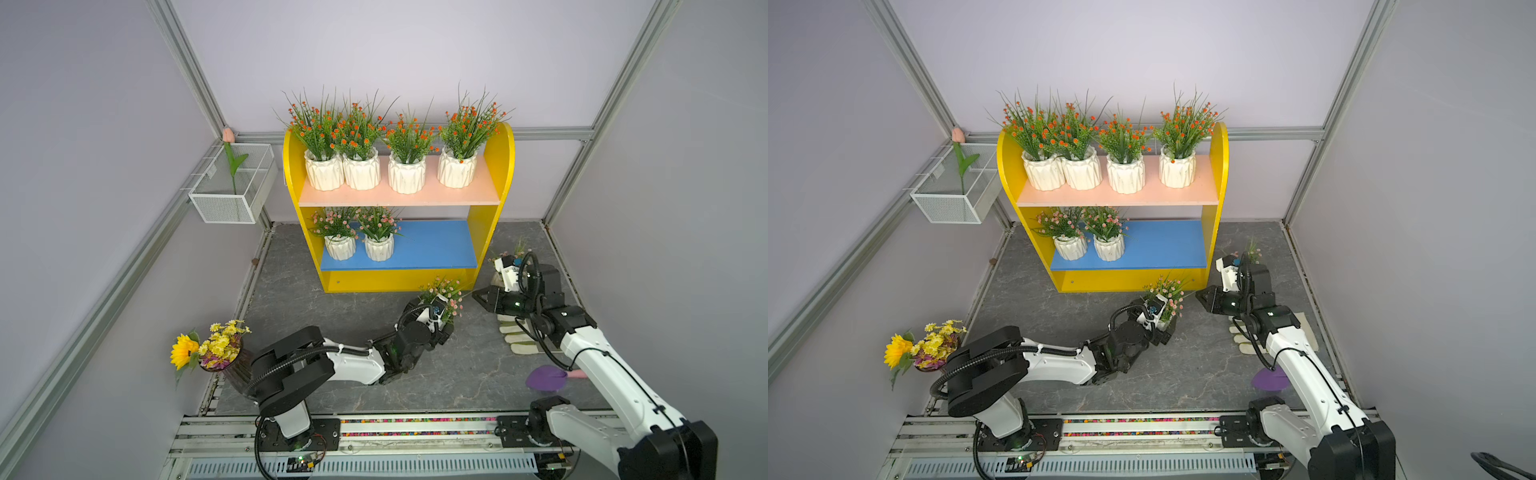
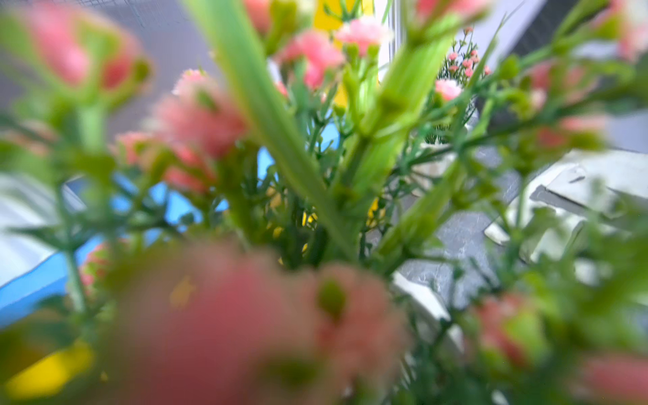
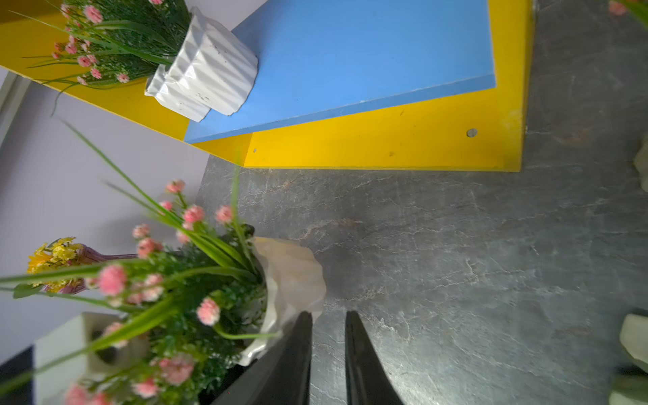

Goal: Place the baby's breath potted plants on the rack by color
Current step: Pick up the baby's breath potted plant from the center of the board.

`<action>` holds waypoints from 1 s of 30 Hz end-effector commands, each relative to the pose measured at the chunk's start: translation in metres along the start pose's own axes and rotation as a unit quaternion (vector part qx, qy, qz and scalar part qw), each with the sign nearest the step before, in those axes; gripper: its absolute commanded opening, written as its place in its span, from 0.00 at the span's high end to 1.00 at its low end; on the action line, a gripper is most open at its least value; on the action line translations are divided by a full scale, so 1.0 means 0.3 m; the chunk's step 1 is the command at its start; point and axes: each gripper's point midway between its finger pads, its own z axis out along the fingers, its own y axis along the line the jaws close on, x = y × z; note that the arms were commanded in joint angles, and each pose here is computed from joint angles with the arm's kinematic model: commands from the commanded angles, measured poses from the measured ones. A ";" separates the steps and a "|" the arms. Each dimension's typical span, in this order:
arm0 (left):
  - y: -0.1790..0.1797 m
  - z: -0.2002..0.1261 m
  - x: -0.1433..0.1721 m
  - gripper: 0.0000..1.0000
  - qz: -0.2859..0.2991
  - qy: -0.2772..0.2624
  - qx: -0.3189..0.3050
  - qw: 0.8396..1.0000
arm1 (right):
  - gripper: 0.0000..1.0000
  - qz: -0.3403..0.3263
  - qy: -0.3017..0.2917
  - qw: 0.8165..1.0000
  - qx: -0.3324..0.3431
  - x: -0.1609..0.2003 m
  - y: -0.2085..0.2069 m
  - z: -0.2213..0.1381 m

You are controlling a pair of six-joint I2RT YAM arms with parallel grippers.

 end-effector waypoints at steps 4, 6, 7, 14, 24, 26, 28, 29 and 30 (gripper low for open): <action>0.075 0.027 -0.217 0.41 -0.055 -0.040 -0.026 0.997 | 0.78 0.018 0.013 0.999 0.039 0.082 -0.092 -0.023; 0.097 0.045 -0.241 0.41 -0.063 -0.038 -0.035 0.997 | 0.78 0.020 0.013 0.999 0.041 0.096 -0.098 -0.029; 0.108 0.053 -0.249 0.41 -0.066 -0.038 -0.040 0.996 | 0.78 0.020 0.013 0.999 0.043 0.101 -0.102 -0.031; 0.196 0.127 -0.306 0.40 -0.095 -0.037 -0.068 0.992 | 0.78 0.022 0.013 0.999 0.046 0.135 -0.110 -0.045; 0.283 0.229 -0.364 0.41 -0.096 -0.042 -0.109 0.989 | 0.76 0.026 0.018 0.998 0.061 0.181 -0.149 -0.042; 0.308 0.253 -0.371 0.41 -0.102 -0.041 -0.112 0.988 | 0.75 0.026 0.017 0.998 0.062 0.186 -0.152 -0.041; 0.328 0.272 -0.372 0.41 -0.106 -0.042 -0.114 0.987 | 0.74 0.026 0.017 0.998 0.062 0.191 -0.155 -0.040; 0.335 0.281 -0.375 0.41 -0.107 -0.043 -0.116 0.987 | 0.74 0.027 0.018 0.998 0.061 0.194 -0.156 -0.040; 0.346 0.290 -0.373 0.41 -0.107 -0.043 -0.118 0.986 | 0.74 0.028 0.019 0.998 0.061 0.198 -0.158 -0.037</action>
